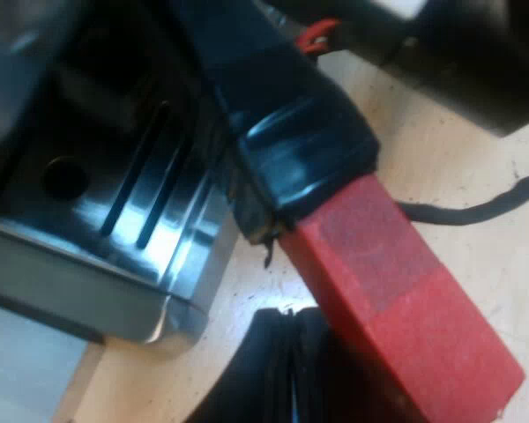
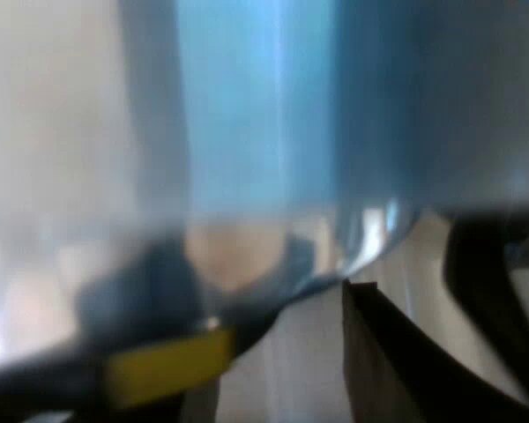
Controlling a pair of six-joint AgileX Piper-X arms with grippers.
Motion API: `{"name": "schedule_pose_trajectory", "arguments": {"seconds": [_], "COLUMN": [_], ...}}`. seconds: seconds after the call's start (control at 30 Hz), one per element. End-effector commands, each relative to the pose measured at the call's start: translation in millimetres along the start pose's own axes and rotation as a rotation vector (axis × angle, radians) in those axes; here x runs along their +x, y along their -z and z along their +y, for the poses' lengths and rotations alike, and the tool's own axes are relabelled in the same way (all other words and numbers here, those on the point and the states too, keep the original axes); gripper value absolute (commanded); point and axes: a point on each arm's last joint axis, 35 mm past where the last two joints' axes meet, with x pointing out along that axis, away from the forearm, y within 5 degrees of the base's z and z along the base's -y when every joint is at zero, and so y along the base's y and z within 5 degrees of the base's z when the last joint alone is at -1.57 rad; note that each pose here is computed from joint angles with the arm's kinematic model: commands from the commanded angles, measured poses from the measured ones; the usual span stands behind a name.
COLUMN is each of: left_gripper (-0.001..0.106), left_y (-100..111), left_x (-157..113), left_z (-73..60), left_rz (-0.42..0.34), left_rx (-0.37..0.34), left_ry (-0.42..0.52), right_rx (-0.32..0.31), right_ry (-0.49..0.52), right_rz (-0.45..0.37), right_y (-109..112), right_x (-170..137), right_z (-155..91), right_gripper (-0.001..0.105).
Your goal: Put the handle in the coffee machine
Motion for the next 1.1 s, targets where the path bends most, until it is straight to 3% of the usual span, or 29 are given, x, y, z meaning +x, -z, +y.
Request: {"name": "schedule_pose_trajectory", "arguments": {"seconds": [0.03,0.2,0.33,0.53,0.77,1.1], "left_gripper": [0.0,0.0,0.0,0.0,0.0,0.0], "left_y": [-8.2,-18.2,-17.1,-5.2,-7.1,-11.1], "left_x": [4.3,10.9,13.9,20.8,22.3,18.4], "left_z": [-17.2,-27.4,-31.1,-34.5,-31.6,-32.9], "left_rz": [-0.025,-0.026,-0.029,-0.079,-0.116,-0.159], "left_rx": [-0.003,0.026,-0.013,-0.04,-0.051,-0.108], "left_ry": [0.065,0.079,0.103,0.066,0.045,0.041], "right_rx": [0.146,0.104,0.051,-0.023,-0.118,-0.155], "right_ry": [-0.012,-0.037,-0.125,-0.266,-0.404,-0.58], "right_rz": [-0.1,-0.084,-0.062,0.018,0.092,0.179], "right_y": [-74.7,-88.0,-92.1,-83.5,-76.8,-83.5], "right_x": [2.7,-1.7,-8.7,-20.7,-42.2,-79.5], "right_z": [-31.3,-37.7,-44.8,-61.9,-88.1,-120.2], "right_gripper": [0.039,0.039,0.039,0.039,0.039,0.039]}}
